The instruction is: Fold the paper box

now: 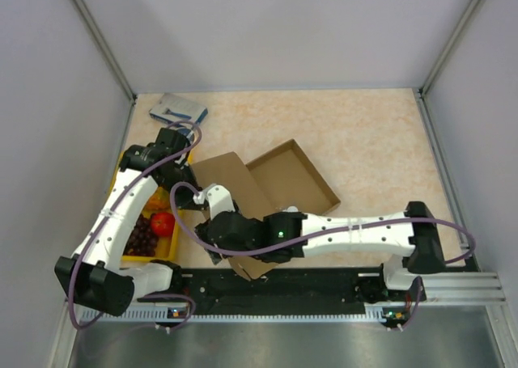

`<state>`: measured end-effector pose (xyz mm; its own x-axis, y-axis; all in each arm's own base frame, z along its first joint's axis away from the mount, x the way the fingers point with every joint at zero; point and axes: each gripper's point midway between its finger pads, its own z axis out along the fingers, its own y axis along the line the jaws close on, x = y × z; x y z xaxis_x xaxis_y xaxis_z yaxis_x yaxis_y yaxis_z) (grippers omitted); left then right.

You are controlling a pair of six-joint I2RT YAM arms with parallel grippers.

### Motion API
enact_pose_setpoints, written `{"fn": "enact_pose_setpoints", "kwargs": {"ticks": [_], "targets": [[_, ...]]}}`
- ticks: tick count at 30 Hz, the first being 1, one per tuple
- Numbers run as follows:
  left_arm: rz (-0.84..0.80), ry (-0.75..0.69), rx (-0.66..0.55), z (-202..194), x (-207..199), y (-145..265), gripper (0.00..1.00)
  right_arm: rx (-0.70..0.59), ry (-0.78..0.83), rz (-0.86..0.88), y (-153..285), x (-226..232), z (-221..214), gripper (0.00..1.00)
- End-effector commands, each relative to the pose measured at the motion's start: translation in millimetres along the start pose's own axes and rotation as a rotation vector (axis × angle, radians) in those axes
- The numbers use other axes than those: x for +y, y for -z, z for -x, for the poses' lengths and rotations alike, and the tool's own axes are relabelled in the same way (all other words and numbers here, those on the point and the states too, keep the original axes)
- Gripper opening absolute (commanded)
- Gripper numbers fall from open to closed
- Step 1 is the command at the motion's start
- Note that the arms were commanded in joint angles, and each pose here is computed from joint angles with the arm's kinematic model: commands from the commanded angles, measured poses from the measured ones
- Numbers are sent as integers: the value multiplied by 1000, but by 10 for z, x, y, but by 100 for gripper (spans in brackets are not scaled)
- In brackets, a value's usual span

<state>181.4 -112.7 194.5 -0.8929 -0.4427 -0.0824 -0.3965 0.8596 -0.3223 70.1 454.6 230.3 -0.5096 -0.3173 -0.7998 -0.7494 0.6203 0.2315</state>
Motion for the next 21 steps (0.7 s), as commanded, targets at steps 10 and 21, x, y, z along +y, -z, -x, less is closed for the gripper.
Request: {"fn": "enact_pose_setpoints", "kwargs": {"ticks": [10,21], "targets": [[-5,54,114,-156,54,36,3,-16,71,-290,-329,-236,60,39],[-161,-39,2,-40,-160,331,44,15,-7,-293,-331,-384,31,0]]}}
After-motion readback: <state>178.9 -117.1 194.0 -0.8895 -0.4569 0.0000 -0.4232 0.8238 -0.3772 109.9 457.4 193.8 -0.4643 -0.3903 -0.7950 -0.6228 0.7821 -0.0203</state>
